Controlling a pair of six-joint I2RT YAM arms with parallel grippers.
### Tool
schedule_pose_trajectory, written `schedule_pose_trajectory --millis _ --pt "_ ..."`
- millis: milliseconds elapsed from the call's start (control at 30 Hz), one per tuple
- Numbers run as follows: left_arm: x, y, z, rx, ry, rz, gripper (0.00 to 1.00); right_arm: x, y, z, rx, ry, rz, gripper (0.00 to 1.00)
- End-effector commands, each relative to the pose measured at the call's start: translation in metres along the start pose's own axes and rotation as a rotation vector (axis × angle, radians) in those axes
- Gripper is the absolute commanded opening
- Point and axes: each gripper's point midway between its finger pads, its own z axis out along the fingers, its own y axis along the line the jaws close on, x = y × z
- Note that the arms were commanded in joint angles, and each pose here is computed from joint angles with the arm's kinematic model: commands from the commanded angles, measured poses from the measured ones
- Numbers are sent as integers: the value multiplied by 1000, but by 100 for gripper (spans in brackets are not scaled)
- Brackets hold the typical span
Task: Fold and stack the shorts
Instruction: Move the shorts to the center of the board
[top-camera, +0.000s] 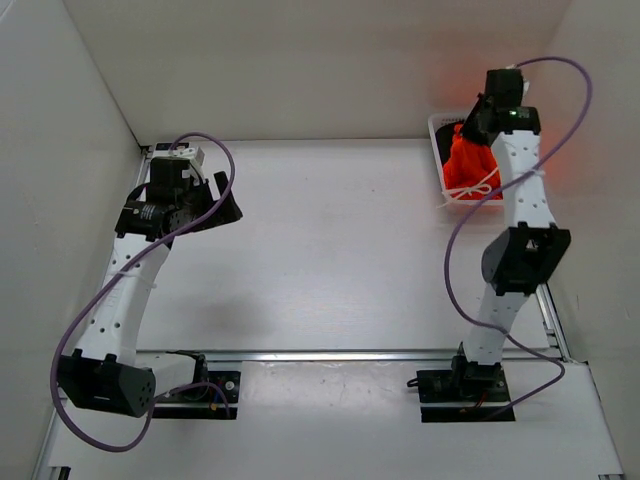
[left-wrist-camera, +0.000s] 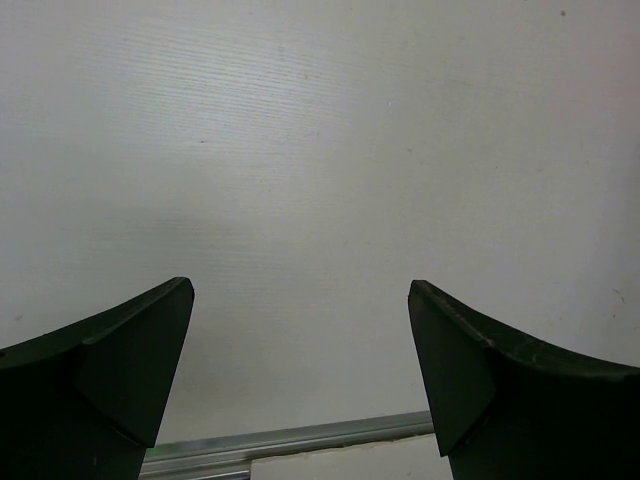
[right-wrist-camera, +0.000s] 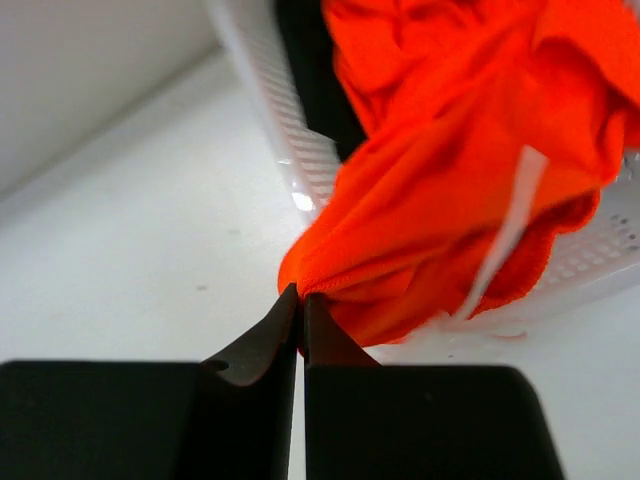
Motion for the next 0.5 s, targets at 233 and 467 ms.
schedule_pose_trajectory --millis 233,467 --pt "-35 -7 -36 13 -128 -3 100 -48 155 -340 -1046 -349 -302 0" --pt "-62 3 -55 -19 -184 -91 100 38 160 -384 -1287 -168 -441 0"
